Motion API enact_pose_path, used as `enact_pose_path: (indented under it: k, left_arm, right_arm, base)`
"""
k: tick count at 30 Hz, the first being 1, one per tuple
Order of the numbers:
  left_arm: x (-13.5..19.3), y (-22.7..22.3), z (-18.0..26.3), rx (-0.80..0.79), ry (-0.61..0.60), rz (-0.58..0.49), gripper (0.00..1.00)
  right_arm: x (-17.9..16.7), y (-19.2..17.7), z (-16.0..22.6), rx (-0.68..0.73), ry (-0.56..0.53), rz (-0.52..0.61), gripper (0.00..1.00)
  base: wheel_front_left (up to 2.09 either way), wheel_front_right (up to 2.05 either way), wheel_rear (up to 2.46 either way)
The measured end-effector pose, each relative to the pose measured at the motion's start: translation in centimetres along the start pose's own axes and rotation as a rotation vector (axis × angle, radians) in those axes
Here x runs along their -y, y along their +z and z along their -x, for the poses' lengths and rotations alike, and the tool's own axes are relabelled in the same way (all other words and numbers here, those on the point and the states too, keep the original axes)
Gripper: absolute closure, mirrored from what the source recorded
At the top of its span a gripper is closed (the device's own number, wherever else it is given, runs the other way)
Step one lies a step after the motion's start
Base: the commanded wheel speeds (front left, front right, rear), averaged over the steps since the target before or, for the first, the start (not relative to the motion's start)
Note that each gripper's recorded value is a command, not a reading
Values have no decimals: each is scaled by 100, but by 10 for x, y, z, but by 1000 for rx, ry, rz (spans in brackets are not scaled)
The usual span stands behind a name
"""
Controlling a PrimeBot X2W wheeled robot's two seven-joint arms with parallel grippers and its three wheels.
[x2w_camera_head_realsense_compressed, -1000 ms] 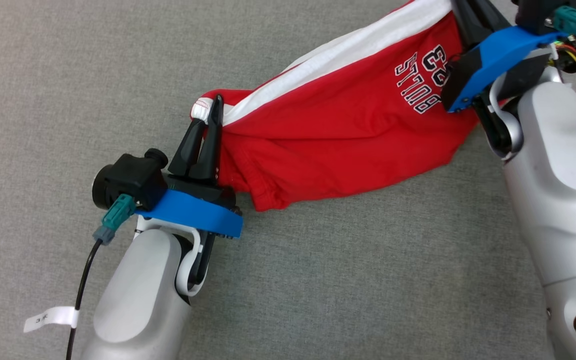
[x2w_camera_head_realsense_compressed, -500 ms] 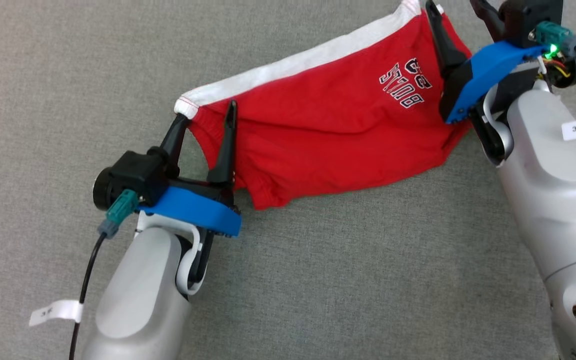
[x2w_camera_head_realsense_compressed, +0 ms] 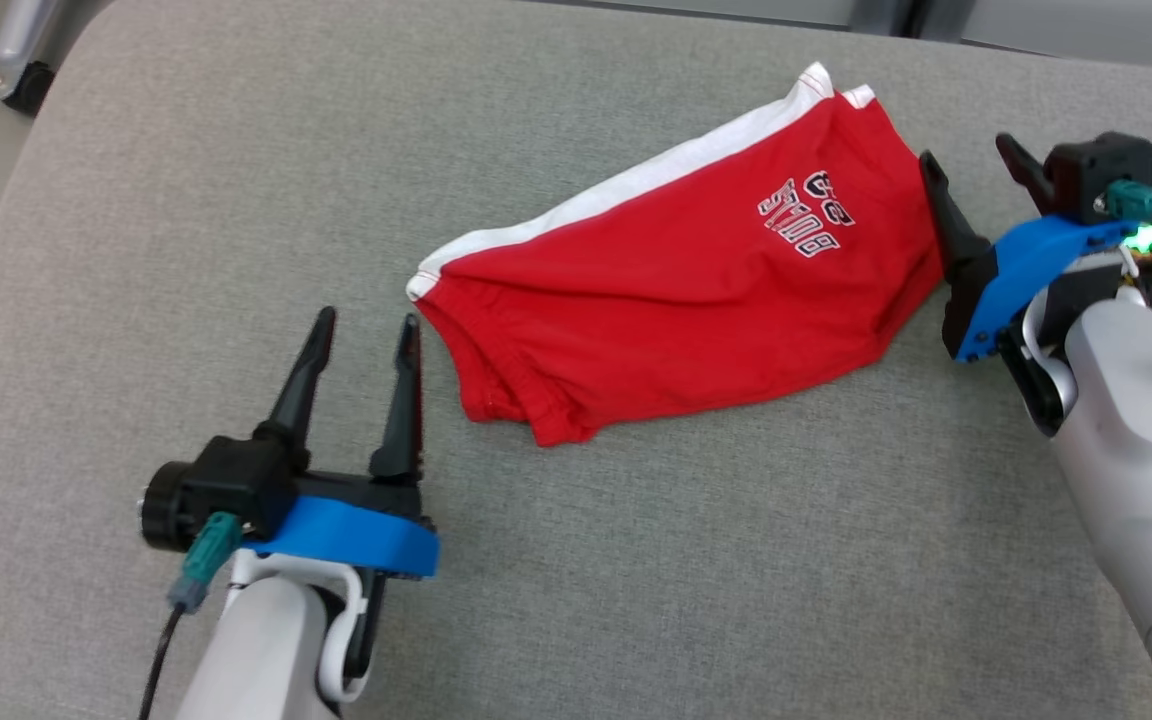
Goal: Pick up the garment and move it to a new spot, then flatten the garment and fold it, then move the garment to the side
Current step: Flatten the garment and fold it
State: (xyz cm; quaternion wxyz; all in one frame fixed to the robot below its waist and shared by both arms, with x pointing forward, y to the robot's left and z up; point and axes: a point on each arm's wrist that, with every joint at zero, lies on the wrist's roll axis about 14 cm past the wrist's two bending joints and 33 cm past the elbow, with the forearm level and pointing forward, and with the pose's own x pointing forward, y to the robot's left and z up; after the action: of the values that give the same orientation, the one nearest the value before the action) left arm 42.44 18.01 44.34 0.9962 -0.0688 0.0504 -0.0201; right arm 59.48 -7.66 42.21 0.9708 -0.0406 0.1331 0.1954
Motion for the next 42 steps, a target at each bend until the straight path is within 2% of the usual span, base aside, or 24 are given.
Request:
enact_pose_path:
  k: [4,10,15,22,23,24,25,35,42]
  left_arm:
    - [-27,11,14,27,83,-35,0]
    - [-51,34,23,96,175,-56,0]
    - [-64,47,28,138,236,-61,0]
    - [-70,51,31,149,263,-73,0]
    - [-70,51,32,149,264,-73,0]
    - [-70,50,32,148,264,-73,0]
    - [-69,50,31,148,264,-72,0]
    - [-55,51,24,157,222,-55,0]
    - [-39,52,23,161,169,-57,0]
  right_arm:
    - [-6,-12,4,-35,13,2,0]
    - [-7,-26,5,-86,12,-3,0]
    - [-5,-41,5,-138,10,3,0]
    - [-9,-55,6,-192,18,-1,0]
    - [-11,-56,6,-197,21,-7,13]
    - [-13,-57,6,-200,24,-8,60]
    - [-15,-57,6,-200,28,-9,100]
    - [-13,-44,21,-117,8,-65,100]
    - [-6,-41,53,-45,-40,-161,100]
  base:
    - [0,0,0]
    - [0,0,0]
    - [0,0,0]
    - [0,0,0]
    - [0,0,0]
    - [0,0,0]
    - [0,0,0]
    - [0,0,0]
    - [0,0,0]
